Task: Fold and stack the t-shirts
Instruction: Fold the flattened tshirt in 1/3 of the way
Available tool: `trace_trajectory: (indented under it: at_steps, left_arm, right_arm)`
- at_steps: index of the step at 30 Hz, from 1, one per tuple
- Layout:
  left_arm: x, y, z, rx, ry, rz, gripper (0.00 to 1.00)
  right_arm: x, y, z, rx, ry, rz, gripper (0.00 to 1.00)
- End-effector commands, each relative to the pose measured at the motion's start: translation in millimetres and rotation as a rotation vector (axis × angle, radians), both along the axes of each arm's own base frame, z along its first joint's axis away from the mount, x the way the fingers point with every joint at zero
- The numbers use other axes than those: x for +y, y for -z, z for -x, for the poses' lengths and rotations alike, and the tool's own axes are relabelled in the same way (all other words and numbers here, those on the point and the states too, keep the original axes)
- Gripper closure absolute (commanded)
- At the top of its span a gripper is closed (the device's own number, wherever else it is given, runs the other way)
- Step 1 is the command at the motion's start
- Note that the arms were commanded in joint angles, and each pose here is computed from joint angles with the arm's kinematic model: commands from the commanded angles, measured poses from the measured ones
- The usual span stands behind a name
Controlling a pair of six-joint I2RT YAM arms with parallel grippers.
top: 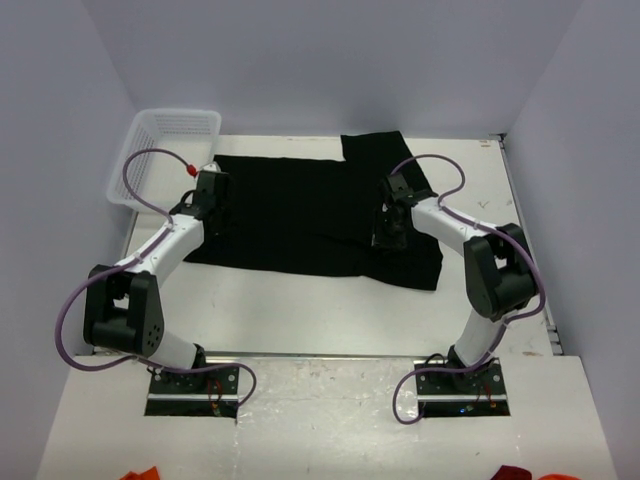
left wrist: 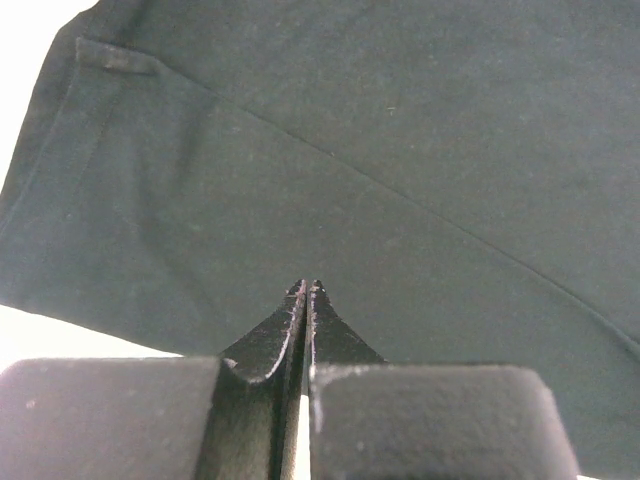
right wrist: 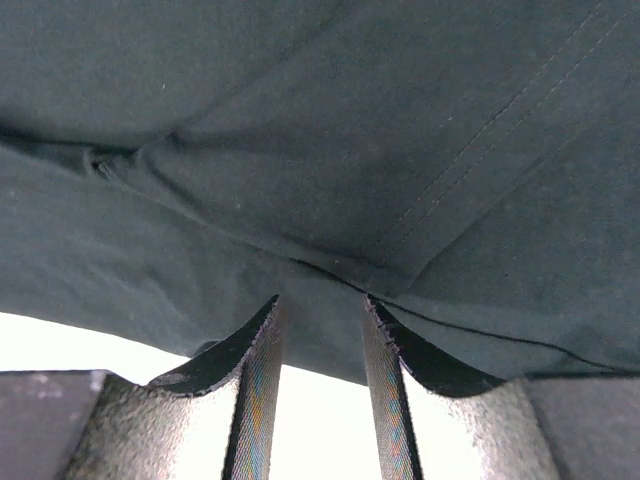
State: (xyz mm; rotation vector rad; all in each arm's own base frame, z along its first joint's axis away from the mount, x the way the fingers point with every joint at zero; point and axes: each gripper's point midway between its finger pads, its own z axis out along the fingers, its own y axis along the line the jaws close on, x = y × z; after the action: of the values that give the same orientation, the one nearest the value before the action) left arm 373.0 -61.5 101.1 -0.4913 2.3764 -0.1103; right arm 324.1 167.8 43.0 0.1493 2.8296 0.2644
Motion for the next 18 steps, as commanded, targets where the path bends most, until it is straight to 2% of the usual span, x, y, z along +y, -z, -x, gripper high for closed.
trace_trajectory:
  at_steps: [1,5,10,18]
  left_arm:
    - [-4.2,-12.5,-9.8,-0.069,0.037,0.013,1.0]
    - [-4.8,4.2,-9.8,-0.033,0.032,0.013,1.0]
    - [-6.1,34.0,-6.6,0.02,0.026,0.016,1.0]
    - [-9.2,55.3,-3.9,0.066,0.03,0.028,1.0]
  right_arm:
    - [-3.0,-9.7,-17.6,-0.045,0.037,0.03,0.62]
    - [-11.5,-9.8,-19.1,-0.055,0.06,0.074,0.61]
    - [-19.9,-10.7,-18.2,-0.056,0.067,0.115,0.54]
    - [-19.8,5.5,-17.4,-0.013,0.062,0.129,0.55]
